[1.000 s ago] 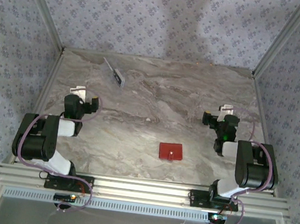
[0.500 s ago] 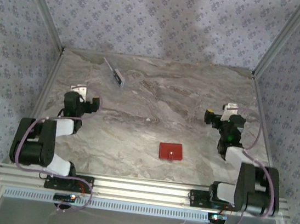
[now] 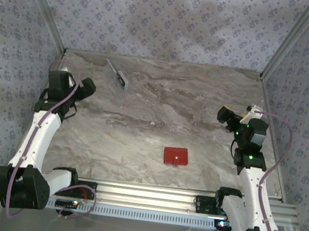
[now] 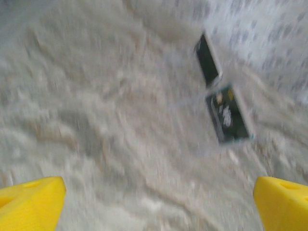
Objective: Put the credit cards into the card holder
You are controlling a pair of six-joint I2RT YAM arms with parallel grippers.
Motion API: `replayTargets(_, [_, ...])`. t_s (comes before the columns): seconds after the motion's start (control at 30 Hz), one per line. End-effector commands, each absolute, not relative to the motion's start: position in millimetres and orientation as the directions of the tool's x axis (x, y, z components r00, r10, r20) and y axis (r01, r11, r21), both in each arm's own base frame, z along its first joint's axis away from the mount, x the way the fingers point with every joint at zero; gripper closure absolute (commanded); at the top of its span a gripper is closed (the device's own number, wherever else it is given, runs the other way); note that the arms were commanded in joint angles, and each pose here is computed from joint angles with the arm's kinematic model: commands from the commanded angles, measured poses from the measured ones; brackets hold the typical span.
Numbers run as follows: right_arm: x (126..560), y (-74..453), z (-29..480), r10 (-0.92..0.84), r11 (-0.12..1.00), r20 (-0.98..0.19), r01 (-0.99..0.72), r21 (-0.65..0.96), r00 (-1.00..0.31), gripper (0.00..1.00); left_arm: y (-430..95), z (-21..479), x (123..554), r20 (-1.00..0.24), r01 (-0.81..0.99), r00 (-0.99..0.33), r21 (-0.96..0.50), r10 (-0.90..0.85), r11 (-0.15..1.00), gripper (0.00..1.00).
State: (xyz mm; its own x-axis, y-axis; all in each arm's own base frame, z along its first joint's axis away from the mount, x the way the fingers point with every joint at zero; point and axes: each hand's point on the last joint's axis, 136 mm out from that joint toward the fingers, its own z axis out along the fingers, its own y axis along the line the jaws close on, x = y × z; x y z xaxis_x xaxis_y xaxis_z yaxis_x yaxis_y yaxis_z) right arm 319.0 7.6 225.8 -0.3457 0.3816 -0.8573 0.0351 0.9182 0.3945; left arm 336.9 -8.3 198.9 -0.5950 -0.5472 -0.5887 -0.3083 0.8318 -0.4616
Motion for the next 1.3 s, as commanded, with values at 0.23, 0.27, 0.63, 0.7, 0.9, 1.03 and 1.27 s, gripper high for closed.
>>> replayTargets(0.23, [304.9, 102.1, 203.2, 0.200, 0.903, -0.763, -0.187, 0.387, -0.615, 0.03, -74.3, 190.3, 322.4, -0.418, -0.169, -0.753, -0.624, -0.509, 0.763, 0.01])
replayTargets(0.27, [304.9, 108.1, 201.3, 0.178, 0.908, -0.764, -0.196, 0.371, -0.620, 0.03, -80.2, 194.1, 326.6, -0.422, -0.156, -0.759, -0.622, -0.496, 0.768, 0.01])
replayTargets(0.63, [302.5, 122.7, 170.7, 0.045, 0.946, -0.708, -0.197, 0.256, -0.705, 0.03, -133.3, 223.7, 413.8, -0.566, -0.123, -0.761, -0.353, -0.317, 0.927, 0.01])
replayTargets(0.7, [303.7, 122.5, 169.5, 0.040, 0.947, -0.707, -0.199, 0.251, -0.706, 0.03, -141.8, 219.7, 432.2, -0.578, -0.129, -0.767, -0.289, -0.280, 0.949, 0.01])
replayTargets(0.9, [303.7, 123.8, 174.7, 0.015, 0.946, -0.696, -0.215, 0.241, -0.718, 0.02, -126.4, 202.0, 465.2, -0.597, -0.284, -0.771, 0.014, -0.220, 0.959, 0.01])
replayTargets(1.03, [300.3, 124.1, 176.4, 0.007, 0.943, -0.695, -0.226, 0.244, -0.719, 0.02, -124.4, 182.5, 476.4, -0.594, -0.330, -0.769, 0.054, -0.235, 0.942, 0.01])
replayTargets(1.27, [301.0, 128.9, 177.0, 0.007, 0.933, -0.698, -0.246, 0.262, -0.716, 0.01, -132.4, 159.9, 507.1, -0.617, -0.331, -0.755, 0.069, -0.221, 0.941, 0.01])
